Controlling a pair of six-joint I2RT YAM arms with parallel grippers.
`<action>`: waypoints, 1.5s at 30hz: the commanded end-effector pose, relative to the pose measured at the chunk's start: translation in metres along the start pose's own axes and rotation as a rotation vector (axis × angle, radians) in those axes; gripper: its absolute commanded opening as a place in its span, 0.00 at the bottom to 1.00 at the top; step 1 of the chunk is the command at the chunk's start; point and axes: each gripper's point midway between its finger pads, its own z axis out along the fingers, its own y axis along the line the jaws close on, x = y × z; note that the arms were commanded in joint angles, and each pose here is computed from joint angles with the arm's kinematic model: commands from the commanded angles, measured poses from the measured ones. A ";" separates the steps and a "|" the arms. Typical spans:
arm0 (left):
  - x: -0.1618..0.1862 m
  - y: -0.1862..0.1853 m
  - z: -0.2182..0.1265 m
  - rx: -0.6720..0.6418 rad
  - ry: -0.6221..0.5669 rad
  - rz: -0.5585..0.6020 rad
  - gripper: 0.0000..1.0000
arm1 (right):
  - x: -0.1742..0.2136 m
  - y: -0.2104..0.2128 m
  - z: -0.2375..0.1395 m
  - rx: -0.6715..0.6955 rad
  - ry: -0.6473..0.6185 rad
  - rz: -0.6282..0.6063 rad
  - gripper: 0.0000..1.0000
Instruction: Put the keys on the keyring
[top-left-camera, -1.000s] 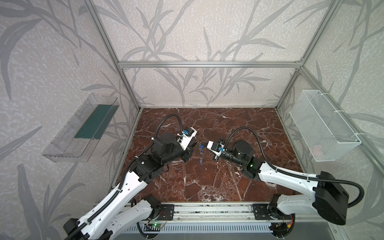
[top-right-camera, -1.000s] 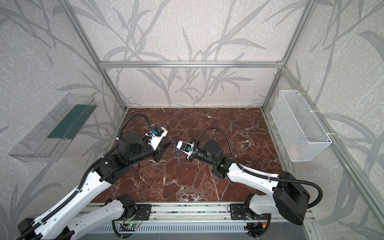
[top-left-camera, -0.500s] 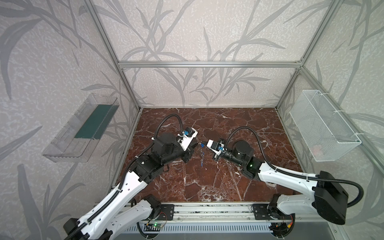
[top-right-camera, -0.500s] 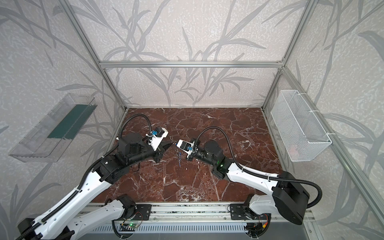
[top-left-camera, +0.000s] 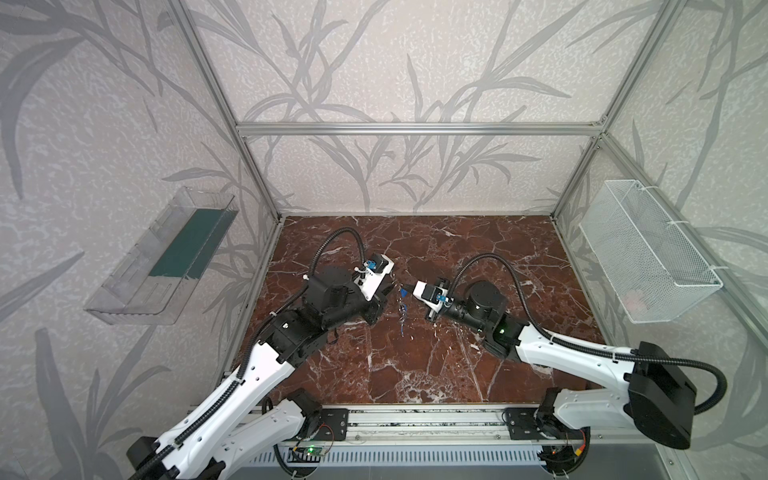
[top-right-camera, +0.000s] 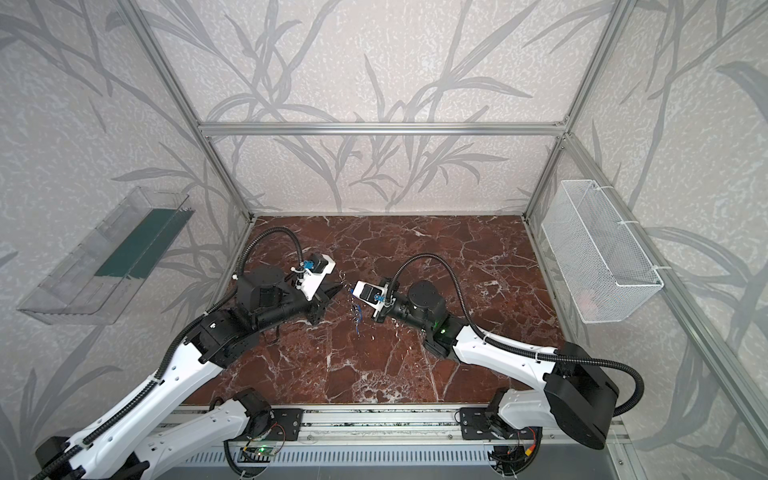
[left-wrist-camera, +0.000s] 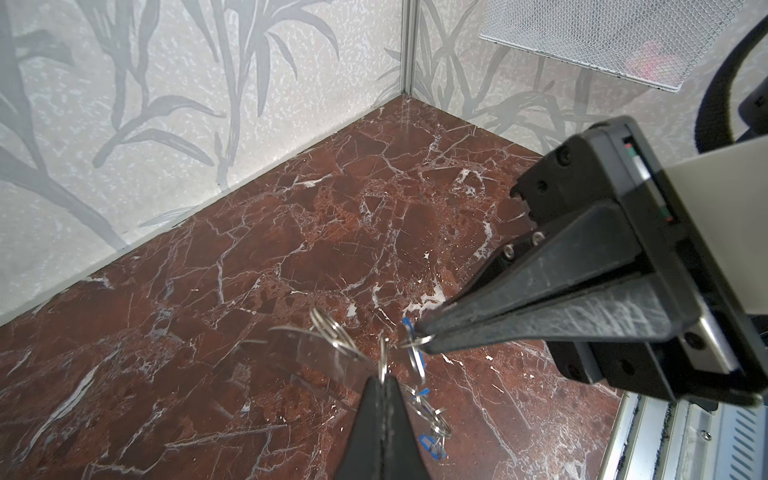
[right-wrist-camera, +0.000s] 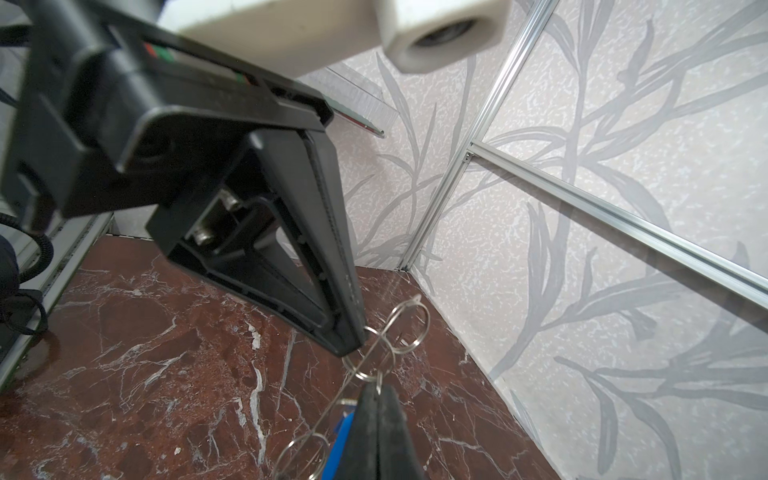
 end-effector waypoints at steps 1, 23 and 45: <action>-0.017 -0.003 -0.005 0.013 -0.049 0.012 0.00 | -0.013 0.001 0.002 -0.005 -0.044 -0.007 0.00; -0.016 -0.002 -0.005 0.007 -0.049 0.012 0.00 | -0.011 -0.002 0.004 0.017 -0.047 -0.009 0.00; -0.019 0.003 -0.008 -0.024 -0.067 0.008 0.00 | 0.002 0.003 0.000 0.014 -0.017 0.032 0.00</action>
